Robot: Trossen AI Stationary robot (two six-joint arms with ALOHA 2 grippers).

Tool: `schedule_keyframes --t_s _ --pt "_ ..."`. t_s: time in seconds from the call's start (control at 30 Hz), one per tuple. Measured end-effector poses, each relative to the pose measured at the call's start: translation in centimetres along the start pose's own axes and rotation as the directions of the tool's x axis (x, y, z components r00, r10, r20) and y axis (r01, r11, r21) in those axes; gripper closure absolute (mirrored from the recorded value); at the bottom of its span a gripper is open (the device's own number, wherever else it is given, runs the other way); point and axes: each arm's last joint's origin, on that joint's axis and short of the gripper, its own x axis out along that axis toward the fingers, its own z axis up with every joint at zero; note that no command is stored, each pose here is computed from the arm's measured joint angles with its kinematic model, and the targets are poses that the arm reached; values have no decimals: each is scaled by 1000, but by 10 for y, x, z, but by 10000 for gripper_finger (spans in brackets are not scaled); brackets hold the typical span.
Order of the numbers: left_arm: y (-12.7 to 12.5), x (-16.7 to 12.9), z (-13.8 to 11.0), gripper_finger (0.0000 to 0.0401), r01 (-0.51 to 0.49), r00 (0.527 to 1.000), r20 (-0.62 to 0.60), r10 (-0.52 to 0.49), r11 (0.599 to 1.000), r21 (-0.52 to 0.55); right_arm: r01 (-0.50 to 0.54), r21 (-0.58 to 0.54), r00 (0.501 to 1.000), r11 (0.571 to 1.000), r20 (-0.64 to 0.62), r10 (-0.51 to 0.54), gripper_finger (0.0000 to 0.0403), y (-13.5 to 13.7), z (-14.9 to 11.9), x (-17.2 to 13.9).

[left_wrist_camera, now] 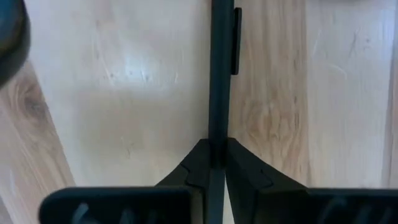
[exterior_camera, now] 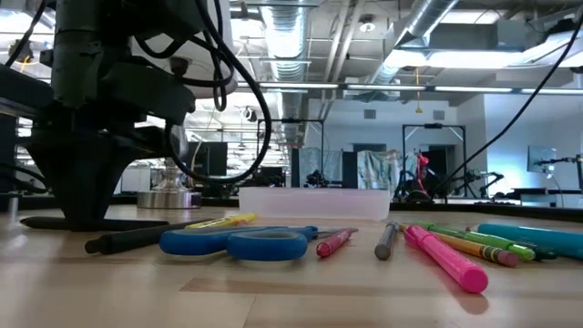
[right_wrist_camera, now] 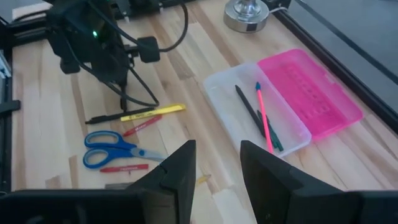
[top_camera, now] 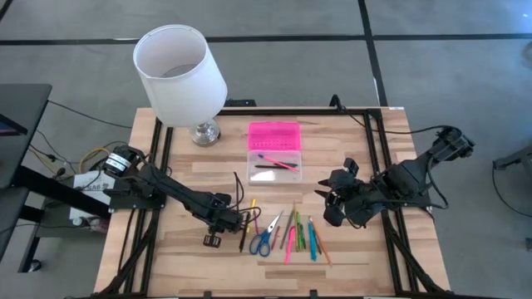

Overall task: Pick & place school supplies into a supply box
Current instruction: Put the left black pen into the pink supply box

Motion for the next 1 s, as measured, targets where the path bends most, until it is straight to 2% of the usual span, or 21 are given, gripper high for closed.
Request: schedule_keyframes --t_s 0.33,0.53,0.77,1.0 --pt "4 -15 -10 381 -50 998 -38 46 994 -97 23 -35 999 999 -25 -24 285 -3 -3 0" --pt "10 -40 -11 386 -40 997 58 52 982 -183 35 -51 999 998 -39 -37 285 -4 -4 0" --pt "47 -71 -2 382 -118 963 192 189 936 -331 60 -46 997 997 -48 -62 285 -9 -3 3" --pt "95 -92 31 383 -129 867 411 282 923 -362 89 -21 995 996 -50 -90 285 -15 2 8"
